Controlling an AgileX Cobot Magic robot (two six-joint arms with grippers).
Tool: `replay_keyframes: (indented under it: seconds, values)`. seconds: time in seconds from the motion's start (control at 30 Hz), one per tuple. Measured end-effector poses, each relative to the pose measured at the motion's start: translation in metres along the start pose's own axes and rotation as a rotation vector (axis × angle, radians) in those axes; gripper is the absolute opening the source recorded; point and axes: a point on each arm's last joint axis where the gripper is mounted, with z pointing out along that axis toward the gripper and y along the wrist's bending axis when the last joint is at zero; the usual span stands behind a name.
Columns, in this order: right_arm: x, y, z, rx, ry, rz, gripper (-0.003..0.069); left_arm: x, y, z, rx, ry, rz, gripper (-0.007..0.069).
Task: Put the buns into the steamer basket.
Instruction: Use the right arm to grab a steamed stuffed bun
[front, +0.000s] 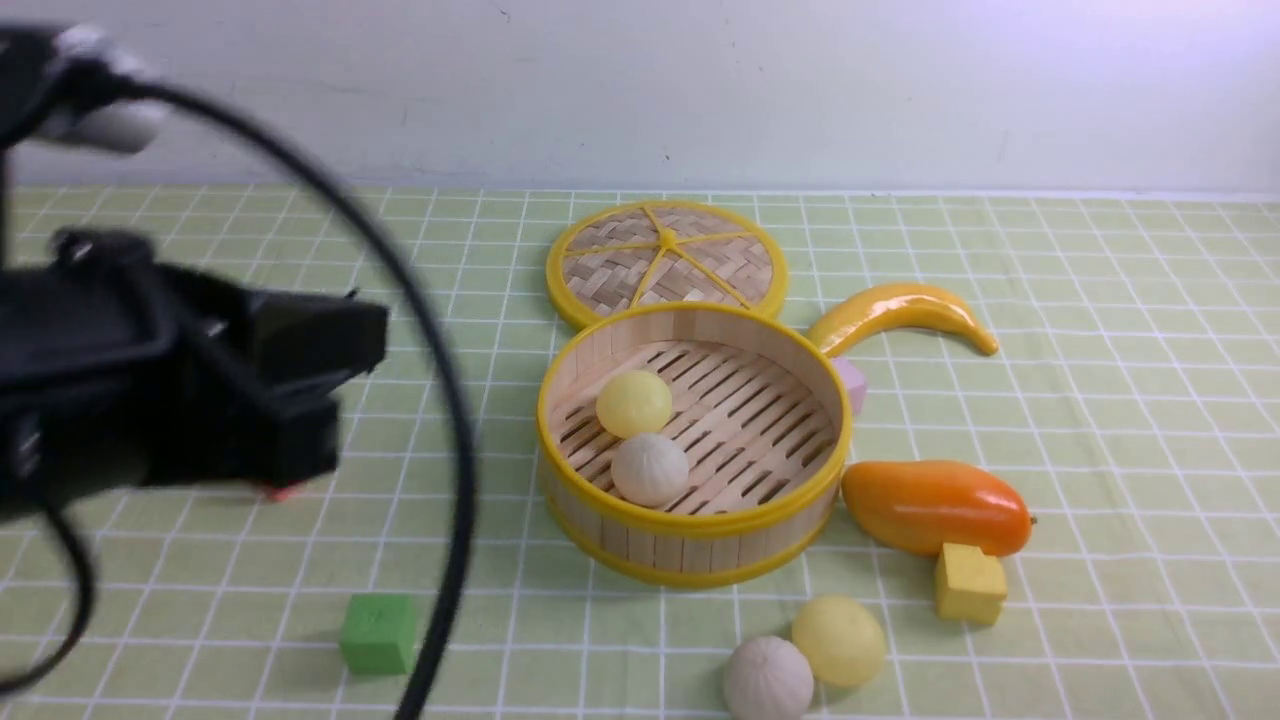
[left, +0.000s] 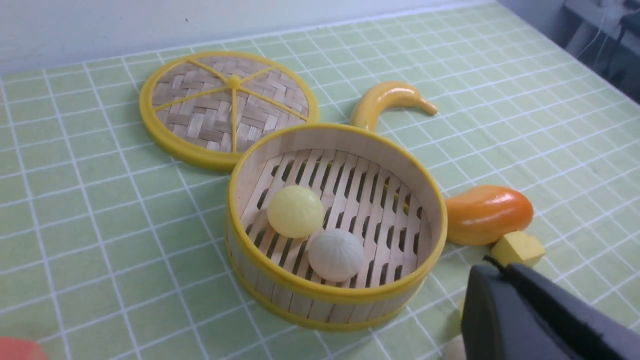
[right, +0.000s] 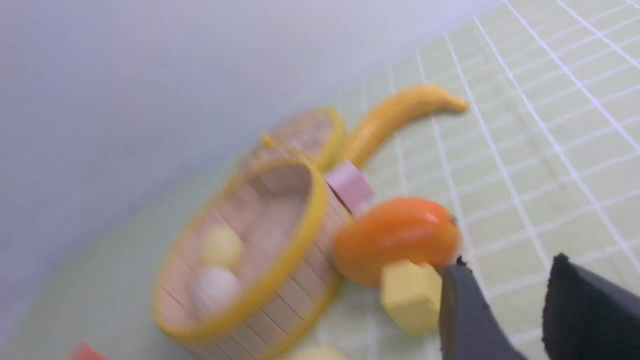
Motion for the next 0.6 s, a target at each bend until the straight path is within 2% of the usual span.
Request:
replay_keyframes:
  seconds: [0.1,0.2,0.27,0.43,0.6]
  values:
    - [-0.008,0.005,-0.001,-0.035,-0.066,0.140,0.0239,0.031,0.002,-0.025,0.005,-0.031,-0.014,-0.0013]
    - [-0.017,0.019,-0.004,-0.047,0.011,0.163,0.0235,0.056,0.004,-0.041,0.009,-0.055,-0.015,-0.0013]
    - [-0.034,0.040,-0.003,-0.034,0.131,0.084,0.0209,0.075,0.006,-0.047,0.007,-0.059,-0.016,-0.0013]
    - [-0.063,0.077,0.019,0.057,0.566,-0.229,0.0098,0.101,0.011,-0.049,0.000,-0.052,-0.019,-0.0013]
    - [-0.076,0.092,0.073,0.107,0.926,-0.343,0.0013,0.102,0.011,-0.049,-0.003,-0.057,-0.021,-0.0013]
